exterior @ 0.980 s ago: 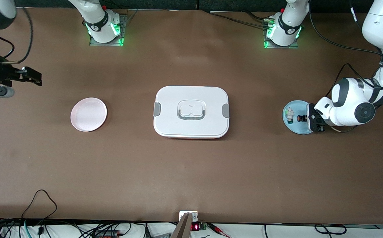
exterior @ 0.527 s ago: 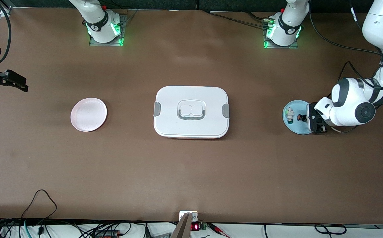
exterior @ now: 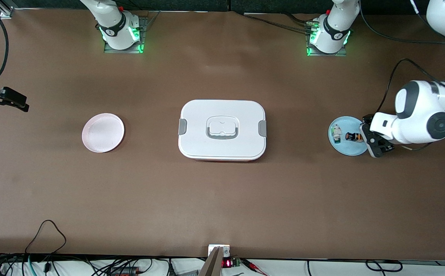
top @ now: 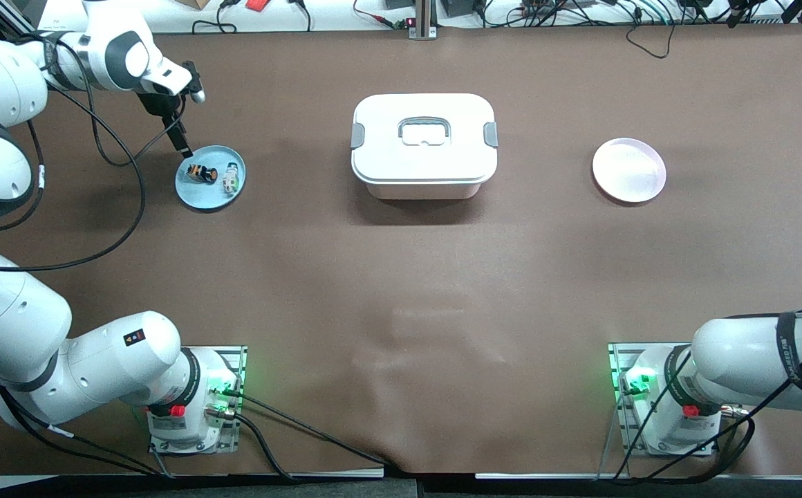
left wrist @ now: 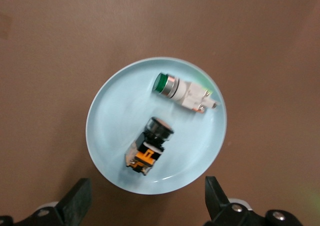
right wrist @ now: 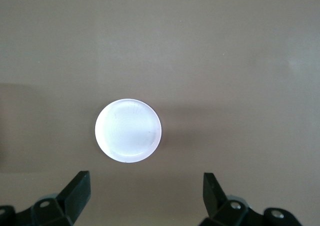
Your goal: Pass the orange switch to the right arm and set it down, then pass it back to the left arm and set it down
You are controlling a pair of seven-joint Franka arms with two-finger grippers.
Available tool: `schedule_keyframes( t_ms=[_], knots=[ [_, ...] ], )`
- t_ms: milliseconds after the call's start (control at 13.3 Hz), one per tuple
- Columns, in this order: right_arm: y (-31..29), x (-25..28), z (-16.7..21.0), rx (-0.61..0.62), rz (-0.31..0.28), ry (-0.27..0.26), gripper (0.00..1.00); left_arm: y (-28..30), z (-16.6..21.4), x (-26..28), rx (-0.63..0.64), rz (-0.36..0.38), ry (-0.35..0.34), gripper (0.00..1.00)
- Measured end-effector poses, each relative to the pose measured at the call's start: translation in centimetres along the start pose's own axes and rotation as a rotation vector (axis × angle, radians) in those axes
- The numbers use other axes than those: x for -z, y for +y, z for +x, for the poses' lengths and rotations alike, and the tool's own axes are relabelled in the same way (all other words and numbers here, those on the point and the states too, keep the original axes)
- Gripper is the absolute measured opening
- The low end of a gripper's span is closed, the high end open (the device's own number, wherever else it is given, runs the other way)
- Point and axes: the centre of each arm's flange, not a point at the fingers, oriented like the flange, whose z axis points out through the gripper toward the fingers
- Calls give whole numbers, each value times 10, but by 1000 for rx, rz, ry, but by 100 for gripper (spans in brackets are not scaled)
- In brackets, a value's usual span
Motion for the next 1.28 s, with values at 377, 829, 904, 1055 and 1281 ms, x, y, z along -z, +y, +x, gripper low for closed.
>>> schedule_keyframes(
  t_ms=[377,829,904,1055,1281],
  knots=[
    [4,0,0,-16,-24,2,100,16,-5,85,223,-2,-2,100],
    [0,-1,-1,-15,-8,-11,100,65,12,205,615,61,0,100],
    [1,-2,-3,-17,-6,-25,100,72,17,218,685,61,13,100],
    [4,-3,-4,-23,-5,-36,100,83,20,242,780,42,34,100],
    [4,-3,-4,-27,8,-35,100,94,15,273,857,9,72,100]
  ],
)
